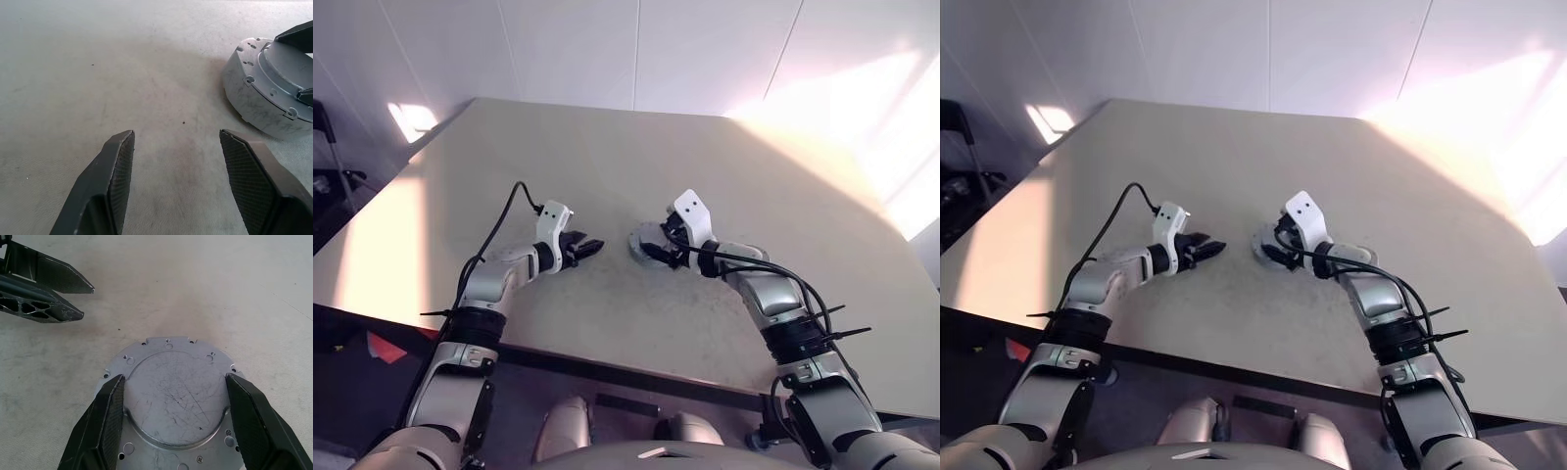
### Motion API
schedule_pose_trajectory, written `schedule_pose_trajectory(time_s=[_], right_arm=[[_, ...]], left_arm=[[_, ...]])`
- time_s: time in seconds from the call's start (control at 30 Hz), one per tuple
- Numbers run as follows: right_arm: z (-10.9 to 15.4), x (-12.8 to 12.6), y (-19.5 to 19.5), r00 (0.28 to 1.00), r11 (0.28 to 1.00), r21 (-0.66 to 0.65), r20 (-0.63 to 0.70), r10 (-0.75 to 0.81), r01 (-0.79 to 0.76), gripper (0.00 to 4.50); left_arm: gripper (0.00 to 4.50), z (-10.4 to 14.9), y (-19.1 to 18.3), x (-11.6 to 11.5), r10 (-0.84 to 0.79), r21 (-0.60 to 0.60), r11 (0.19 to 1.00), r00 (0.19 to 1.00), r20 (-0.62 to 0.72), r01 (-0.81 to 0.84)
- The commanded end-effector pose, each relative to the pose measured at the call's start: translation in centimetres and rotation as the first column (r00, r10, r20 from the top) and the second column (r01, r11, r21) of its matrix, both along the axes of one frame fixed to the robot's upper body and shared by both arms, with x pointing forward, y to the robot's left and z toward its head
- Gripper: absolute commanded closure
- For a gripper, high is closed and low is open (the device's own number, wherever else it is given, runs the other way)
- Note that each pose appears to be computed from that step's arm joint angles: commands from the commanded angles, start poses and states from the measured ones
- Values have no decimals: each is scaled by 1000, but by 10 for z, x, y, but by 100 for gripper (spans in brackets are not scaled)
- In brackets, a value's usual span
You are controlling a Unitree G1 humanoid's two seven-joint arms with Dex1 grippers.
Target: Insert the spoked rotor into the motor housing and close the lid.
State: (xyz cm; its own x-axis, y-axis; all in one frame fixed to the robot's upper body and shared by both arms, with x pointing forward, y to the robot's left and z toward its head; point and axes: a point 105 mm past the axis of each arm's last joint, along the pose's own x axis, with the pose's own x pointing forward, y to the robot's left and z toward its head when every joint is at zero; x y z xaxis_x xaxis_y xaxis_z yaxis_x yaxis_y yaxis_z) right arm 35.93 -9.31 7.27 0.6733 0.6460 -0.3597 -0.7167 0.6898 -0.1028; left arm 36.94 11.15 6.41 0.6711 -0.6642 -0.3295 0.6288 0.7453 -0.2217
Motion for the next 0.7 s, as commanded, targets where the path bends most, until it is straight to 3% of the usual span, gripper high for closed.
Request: schedule_pose_trajectory(time_s=[0.03, 0.2, 0.37, 0.47, 0.7], right_arm=[[-32, -9, -9, 993, 998, -54, -118, -31, 25, 139], [-42, -9, -12, 991, 993, -112, -128, -42, 27, 139], [-45, -8, -15, 989, 990, -132, -135, -58, 40, 139], [-44, -7, -12, 990, 991, -131, -130, -51, 34, 139], [-42, -6, -12, 991, 990, -134, -116, -61, 45, 139]], left_arm=[[155, 15, 0, 4, -5, 0, 1000, 998, 57, 5], [155, 18, -4, 7, 3, -28, 1000, 999, 50, -1], [155, 38, -38, 15, -28, -232, 973, 999, -38, 18], [219, 48, -65, 21, -97, -360, 931, 990, -103, 54], [444, 27, -90, 19, -179, -341, 934, 964, -195, 104]])
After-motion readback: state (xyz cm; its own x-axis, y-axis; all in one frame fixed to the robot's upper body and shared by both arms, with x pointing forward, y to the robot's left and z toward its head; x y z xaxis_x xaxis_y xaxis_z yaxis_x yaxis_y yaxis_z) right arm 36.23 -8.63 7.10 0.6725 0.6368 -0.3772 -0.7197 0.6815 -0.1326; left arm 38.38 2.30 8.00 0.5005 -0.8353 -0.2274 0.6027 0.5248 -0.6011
